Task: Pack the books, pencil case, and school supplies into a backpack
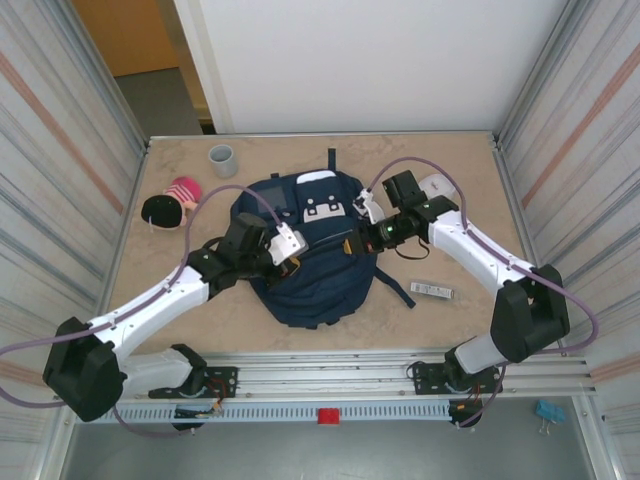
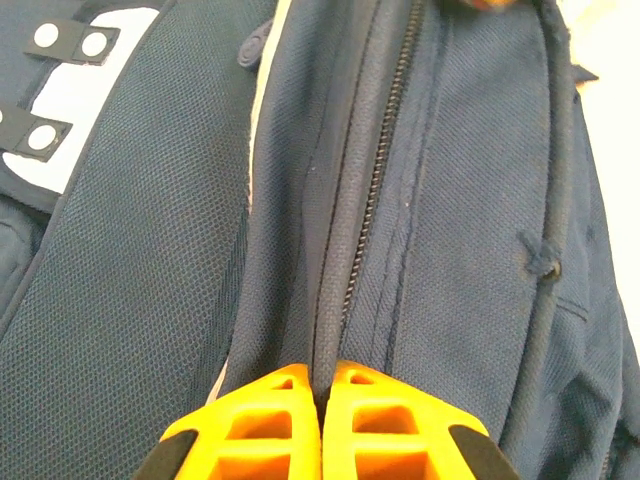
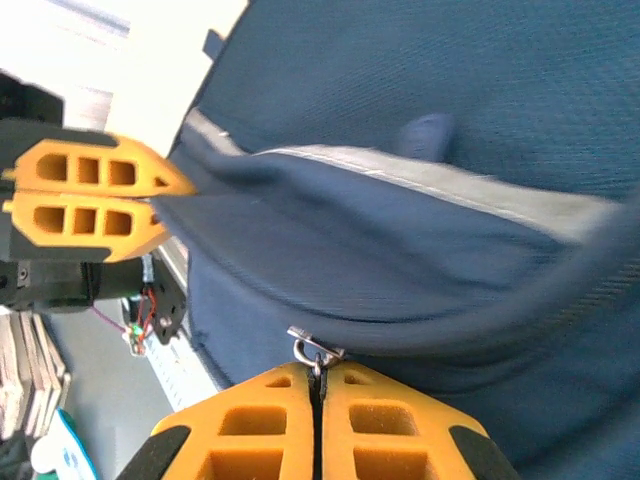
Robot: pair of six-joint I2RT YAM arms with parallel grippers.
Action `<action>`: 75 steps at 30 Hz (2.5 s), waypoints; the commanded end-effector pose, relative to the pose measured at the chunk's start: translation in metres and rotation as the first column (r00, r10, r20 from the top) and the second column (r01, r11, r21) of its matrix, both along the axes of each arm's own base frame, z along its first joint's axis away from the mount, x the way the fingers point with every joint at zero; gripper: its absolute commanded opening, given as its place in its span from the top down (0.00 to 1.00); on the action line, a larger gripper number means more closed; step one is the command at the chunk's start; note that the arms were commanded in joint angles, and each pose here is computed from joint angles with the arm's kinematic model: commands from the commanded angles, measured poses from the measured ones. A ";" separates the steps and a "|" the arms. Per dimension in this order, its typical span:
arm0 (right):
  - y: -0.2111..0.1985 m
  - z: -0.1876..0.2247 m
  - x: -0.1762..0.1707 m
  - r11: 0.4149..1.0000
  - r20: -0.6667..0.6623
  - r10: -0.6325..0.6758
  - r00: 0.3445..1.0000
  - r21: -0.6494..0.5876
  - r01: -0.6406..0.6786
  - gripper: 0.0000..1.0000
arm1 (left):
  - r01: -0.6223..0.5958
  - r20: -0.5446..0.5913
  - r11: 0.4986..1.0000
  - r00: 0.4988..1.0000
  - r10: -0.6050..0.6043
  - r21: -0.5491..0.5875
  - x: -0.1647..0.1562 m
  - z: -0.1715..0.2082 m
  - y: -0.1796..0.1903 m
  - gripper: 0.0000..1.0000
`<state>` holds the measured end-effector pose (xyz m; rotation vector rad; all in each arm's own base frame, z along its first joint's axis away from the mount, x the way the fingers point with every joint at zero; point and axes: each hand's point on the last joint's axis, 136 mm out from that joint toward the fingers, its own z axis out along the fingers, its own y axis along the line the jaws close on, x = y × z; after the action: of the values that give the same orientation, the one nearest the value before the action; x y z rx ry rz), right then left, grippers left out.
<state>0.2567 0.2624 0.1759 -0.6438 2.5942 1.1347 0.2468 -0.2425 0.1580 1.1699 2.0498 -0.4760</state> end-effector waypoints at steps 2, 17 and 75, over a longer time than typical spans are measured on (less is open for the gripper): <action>0.027 0.016 -0.034 0.992 0.019 0.120 0.993 0.026 -0.120 1.00 | -0.140 0.032 0.983 0.989 0.145 -0.116 0.032 0.041 -0.012 1.00; 0.032 0.043 -0.027 0.987 0.042 -0.017 0.999 0.160 0.010 0.56 | 0.123 0.212 0.988 0.972 -0.101 -0.090 0.005 0.038 -0.016 1.00; 0.027 0.031 0.028 0.632 -0.390 -0.552 0.737 0.381 0.675 1.00 | -0.222 -0.123 0.947 0.972 0.198 -0.231 0.021 0.042 0.053 0.47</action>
<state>0.2791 0.2796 0.1796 0.6135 2.2817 1.5442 0.2775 -0.1900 0.1761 0.9626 2.0203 -0.5387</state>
